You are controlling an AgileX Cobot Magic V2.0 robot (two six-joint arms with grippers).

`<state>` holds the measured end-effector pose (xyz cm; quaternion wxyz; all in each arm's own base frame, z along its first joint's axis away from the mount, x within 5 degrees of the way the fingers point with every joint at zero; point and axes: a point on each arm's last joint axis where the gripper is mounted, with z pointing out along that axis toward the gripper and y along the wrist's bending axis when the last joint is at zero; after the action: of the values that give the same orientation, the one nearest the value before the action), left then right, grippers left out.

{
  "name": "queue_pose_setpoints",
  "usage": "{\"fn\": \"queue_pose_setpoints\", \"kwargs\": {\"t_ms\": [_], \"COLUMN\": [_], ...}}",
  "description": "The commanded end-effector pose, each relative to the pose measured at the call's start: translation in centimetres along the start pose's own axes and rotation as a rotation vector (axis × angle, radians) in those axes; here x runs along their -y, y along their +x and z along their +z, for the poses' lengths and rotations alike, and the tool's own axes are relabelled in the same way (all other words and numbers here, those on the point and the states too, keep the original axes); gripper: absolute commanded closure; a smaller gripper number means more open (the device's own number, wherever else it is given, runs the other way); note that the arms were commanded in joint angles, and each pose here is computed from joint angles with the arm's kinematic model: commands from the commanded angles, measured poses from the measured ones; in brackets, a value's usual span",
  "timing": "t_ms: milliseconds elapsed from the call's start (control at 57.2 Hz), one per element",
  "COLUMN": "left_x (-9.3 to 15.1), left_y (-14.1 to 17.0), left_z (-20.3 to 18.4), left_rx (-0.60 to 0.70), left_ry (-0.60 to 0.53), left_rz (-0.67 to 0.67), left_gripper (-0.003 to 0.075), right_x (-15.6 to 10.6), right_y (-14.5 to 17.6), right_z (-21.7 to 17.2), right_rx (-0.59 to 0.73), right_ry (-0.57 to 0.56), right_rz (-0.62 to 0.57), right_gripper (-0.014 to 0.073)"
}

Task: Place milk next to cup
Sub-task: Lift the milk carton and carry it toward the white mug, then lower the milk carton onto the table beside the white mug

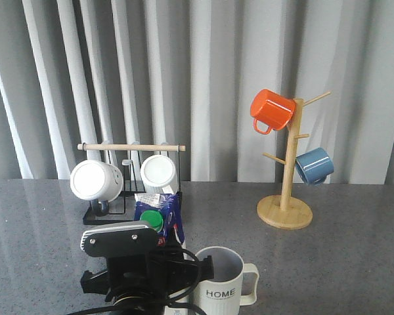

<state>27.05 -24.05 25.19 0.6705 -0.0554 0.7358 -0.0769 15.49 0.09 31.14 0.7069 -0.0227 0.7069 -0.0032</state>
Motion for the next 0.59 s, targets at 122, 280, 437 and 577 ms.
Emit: {"fn": "queue_pose_setpoints", "kwargs": {"t_ms": [122,280,437,577], "left_x": [0.7,0.4,0.4,0.5], "left_y": [-1.8,-0.8,-0.7,-0.7], "left_z": [-0.6,-0.9,-0.9,-0.9], "left_rx": [0.106,0.083,0.072,0.072], "left_ry": [0.013,0.013,0.026,0.027], "left_rz": [-0.015,-0.035,-0.036,-0.031], "left_gripper": [0.0582,0.0582,0.0582,0.0582], "right_x": [-0.1,-0.1,-0.1,-0.1], "right_y": [-1.7,-1.7,-1.7,-1.7], "right_z": [-0.1,-0.1,-0.1,-0.1], "right_rx": [0.103,0.103,0.103,0.103], "right_ry": [-0.011,-0.011,-0.011,-0.011], "right_rz": [-0.008,-0.008,-0.008,-0.008], "right_gripper": [0.0604,0.0604,0.0604,0.0604]}}
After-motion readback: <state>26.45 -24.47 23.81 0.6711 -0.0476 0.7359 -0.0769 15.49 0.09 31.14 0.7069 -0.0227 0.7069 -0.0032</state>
